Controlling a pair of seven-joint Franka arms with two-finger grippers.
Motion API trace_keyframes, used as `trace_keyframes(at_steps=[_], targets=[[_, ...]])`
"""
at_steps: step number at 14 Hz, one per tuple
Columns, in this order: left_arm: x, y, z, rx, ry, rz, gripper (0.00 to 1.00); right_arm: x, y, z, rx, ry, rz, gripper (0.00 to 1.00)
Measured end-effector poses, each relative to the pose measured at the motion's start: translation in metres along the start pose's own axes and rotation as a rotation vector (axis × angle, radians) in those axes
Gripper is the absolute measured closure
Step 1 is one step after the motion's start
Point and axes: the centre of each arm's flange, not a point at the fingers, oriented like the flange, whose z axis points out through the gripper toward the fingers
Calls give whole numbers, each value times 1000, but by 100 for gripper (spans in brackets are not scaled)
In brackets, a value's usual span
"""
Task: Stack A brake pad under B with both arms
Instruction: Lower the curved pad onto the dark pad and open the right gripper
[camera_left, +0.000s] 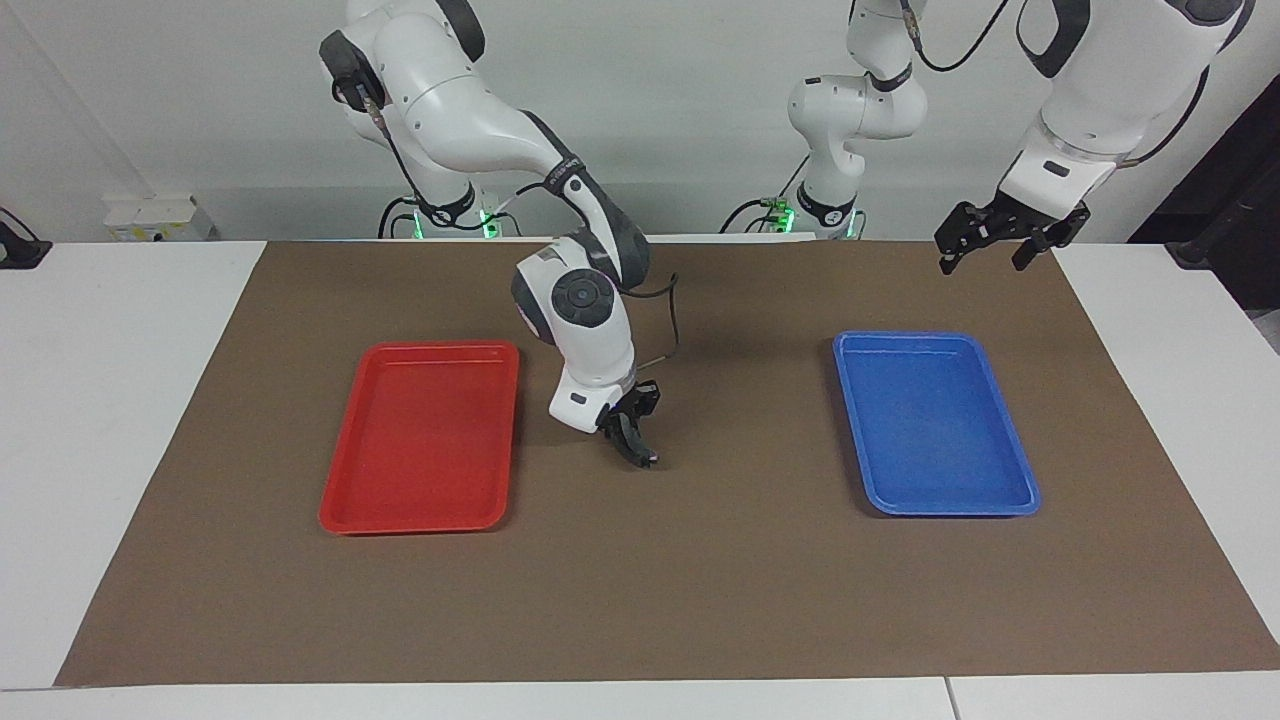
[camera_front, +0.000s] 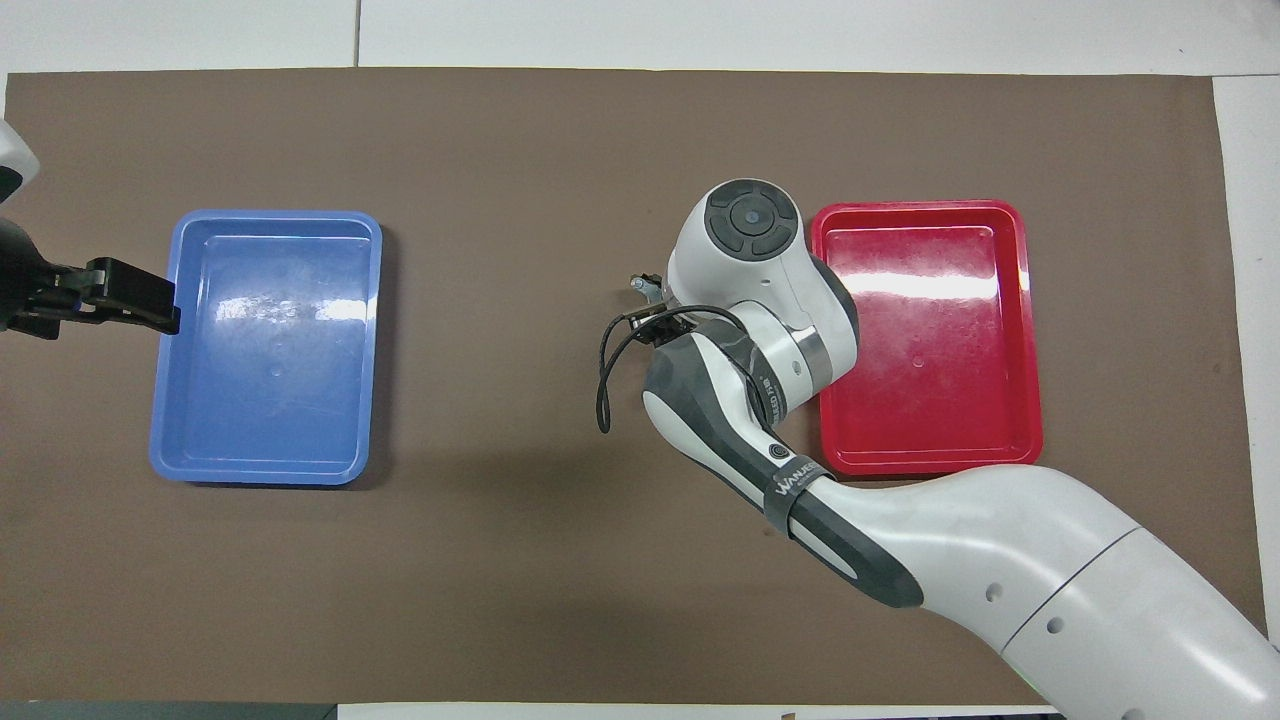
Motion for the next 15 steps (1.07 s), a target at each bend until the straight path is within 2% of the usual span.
trace_keyframes(at_steps=[15], targets=[[0, 1, 5, -1, -11, 2, 0, -16, -5, 13, -6, -8, -46, 57]])
